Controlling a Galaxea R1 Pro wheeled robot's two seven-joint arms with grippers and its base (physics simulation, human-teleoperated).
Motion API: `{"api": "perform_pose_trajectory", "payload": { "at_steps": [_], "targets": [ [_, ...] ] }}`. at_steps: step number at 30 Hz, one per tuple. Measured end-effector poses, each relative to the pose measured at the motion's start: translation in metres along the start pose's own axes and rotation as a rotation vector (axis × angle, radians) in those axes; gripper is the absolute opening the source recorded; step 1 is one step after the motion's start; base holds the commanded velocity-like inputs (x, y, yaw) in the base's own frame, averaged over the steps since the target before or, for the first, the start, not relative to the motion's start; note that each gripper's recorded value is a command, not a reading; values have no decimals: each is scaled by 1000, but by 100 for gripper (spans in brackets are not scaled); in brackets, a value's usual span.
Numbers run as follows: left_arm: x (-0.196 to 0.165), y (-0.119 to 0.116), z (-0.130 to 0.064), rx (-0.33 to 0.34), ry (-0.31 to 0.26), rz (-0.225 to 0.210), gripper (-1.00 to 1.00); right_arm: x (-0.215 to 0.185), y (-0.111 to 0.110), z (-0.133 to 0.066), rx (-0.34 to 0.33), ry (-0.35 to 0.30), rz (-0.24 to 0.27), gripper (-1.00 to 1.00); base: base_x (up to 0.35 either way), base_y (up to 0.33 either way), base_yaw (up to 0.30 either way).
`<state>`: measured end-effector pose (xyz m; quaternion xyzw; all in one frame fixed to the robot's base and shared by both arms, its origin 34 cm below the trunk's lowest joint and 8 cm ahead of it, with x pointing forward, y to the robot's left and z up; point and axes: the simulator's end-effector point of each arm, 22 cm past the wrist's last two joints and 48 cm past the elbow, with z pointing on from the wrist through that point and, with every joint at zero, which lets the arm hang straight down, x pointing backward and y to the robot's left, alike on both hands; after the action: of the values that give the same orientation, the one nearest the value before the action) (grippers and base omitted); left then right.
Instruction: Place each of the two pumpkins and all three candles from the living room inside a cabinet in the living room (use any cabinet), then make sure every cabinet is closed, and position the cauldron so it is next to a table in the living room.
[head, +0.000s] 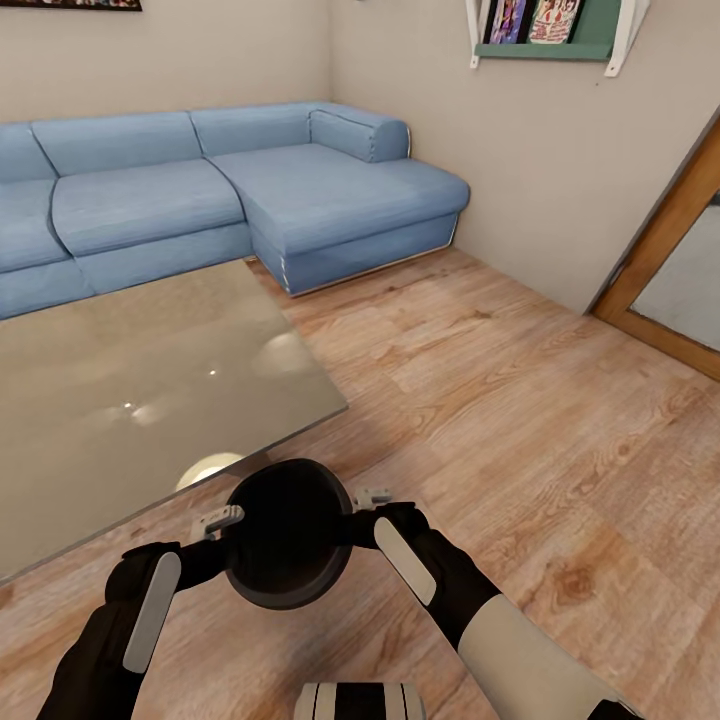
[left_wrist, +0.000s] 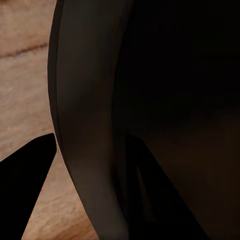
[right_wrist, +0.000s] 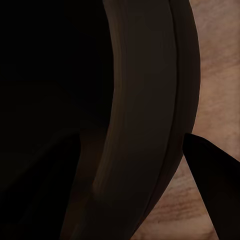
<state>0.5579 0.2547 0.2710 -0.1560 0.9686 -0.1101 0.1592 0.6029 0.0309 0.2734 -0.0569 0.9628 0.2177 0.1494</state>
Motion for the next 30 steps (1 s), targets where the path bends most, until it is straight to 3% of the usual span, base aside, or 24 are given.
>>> {"api": "perform_pose_trajectory", "payload": {
  "at_steps": [5, 30],
  "targets": [
    [0, 0, 0, 0, 0, 0, -100, 0, 0, 0, 0, 0, 0, -100, 0, 0, 0],
    [32, 18, 35, -31, 86, -15, -100, 37, -16, 37, -4, 83, 41, -100, 0, 0, 0]
  ]
}}
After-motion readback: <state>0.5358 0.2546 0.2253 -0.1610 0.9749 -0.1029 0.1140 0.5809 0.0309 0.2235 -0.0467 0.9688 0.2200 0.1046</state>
